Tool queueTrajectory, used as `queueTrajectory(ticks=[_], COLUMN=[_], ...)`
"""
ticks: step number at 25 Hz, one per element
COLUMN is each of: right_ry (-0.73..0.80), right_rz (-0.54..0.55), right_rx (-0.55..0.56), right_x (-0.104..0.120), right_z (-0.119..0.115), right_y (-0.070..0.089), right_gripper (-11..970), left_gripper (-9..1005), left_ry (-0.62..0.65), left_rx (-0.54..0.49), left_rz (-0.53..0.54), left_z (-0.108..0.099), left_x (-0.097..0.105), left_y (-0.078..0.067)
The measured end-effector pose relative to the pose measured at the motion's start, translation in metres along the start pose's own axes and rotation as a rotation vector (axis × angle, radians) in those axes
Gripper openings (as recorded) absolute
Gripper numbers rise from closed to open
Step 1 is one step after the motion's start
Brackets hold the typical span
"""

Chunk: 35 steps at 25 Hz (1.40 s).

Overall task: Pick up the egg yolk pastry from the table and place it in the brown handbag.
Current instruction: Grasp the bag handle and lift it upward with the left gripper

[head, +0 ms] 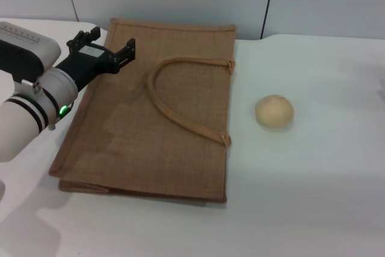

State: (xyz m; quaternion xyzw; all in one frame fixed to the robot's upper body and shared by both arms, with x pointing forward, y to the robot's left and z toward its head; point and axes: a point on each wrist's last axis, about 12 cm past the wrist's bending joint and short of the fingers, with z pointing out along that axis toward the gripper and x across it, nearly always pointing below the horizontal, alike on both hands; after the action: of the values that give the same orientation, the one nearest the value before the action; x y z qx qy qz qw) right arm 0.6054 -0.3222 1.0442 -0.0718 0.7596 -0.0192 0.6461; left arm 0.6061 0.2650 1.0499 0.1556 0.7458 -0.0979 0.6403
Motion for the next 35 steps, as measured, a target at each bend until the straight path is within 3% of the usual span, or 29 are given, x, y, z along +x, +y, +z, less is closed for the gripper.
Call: queueTrajectory(ticks=[10,20,35], right_ry=[0.025,0.045,0.046], right_rz=[-0.006,-0.009,-0.007], right_rx=[0.004,0.012,0.012], right_x=[-0.001,0.001,0.001], right_z=[0.004,0.005,0.005], right_y=[0.000,-0.002,-0.002], right_gripper=[851,851,850], left_gripper=[859,853,843], left_ry=[0.047,0.107,0.225], left_rx=[0.023,0.135,0.216], left_rz=[-0.037,-0.002,0.029], left_z=[0.009,0.012,0.024], left_x=[-0.001,0.002,0.000], left_y=[-0.004,-0.022,-0.028])
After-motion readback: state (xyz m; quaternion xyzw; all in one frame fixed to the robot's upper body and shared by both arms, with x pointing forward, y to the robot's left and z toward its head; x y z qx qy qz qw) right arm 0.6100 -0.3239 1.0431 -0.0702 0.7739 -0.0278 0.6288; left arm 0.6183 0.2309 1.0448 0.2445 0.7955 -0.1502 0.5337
